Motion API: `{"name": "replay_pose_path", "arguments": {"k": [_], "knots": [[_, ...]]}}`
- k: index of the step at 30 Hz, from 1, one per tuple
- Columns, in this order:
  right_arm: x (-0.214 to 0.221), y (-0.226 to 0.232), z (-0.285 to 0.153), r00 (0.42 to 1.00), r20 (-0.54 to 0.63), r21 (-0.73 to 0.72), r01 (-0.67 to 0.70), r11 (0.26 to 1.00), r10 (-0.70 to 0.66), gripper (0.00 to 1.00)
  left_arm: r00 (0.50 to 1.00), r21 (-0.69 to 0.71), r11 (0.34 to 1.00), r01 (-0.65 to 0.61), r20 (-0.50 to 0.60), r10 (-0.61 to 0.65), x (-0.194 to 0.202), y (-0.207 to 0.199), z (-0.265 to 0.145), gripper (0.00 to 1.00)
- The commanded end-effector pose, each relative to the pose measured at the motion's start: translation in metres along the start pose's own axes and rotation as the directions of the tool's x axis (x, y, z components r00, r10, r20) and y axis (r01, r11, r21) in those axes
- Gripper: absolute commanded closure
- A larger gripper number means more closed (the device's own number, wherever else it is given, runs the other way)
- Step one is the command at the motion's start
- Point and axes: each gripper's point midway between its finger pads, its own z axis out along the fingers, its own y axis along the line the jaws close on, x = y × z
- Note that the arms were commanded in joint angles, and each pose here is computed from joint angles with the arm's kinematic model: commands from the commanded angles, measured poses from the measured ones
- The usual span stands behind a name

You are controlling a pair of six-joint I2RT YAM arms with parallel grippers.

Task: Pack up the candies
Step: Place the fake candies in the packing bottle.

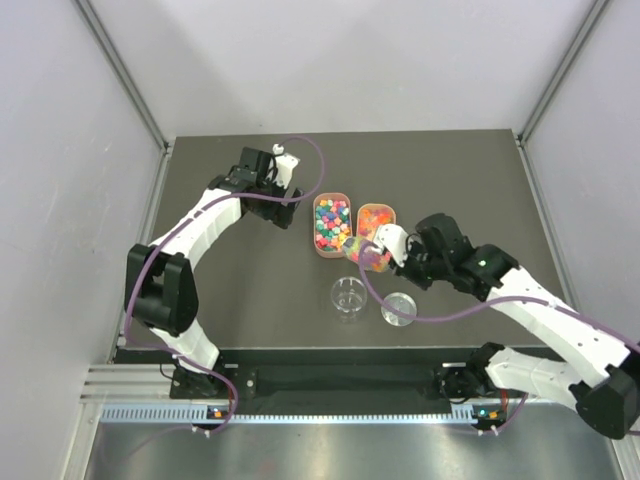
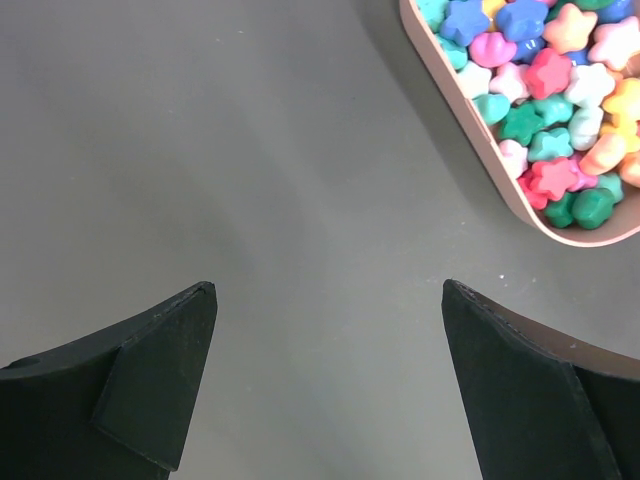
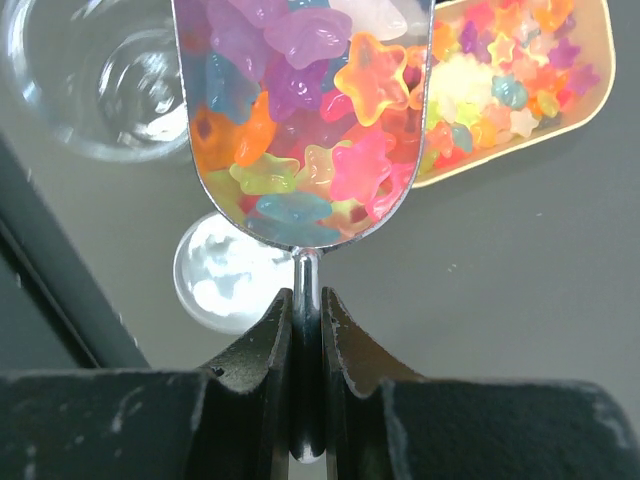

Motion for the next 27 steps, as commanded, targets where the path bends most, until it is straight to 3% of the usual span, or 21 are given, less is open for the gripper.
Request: {"name": "replay_pose_path", "arguments": {"k": [1, 8, 18, 27], "knots": [[-0.021, 0.005, -0.038, 0.97, 0.08, -0.04, 0.234, 0.972, -0.23, 1.0, 0.997, -0.061, 0.997, -0.043, 0.064, 0.047, -0.019, 0.011, -0.02, 0.01], [0.008, 0.013, -0.05, 0.918, -0.005, -0.122, 0.393, 0.911, -0.397, 1.0, 0.996, -0.083, 0.996, -0.041, 0.071, 0.047, -0.022, 0.017, -0.02, 0.01], [0.029, 0.016, -0.049, 0.912, -0.093, -0.162, 0.383, 0.91, -0.4, 1.0, 0.996, -0.085, 0.996, -0.031, 0.076, 0.037, -0.026, 0.019, -0.022, 0.01], [0.011, -0.004, -0.058, 0.869, -0.177, -0.16, 0.439, 0.884, -0.463, 1.0, 0.996, -0.087, 0.996, -0.009, 0.091, 0.017, -0.03, 0.018, -0.031, 0.02]]}}
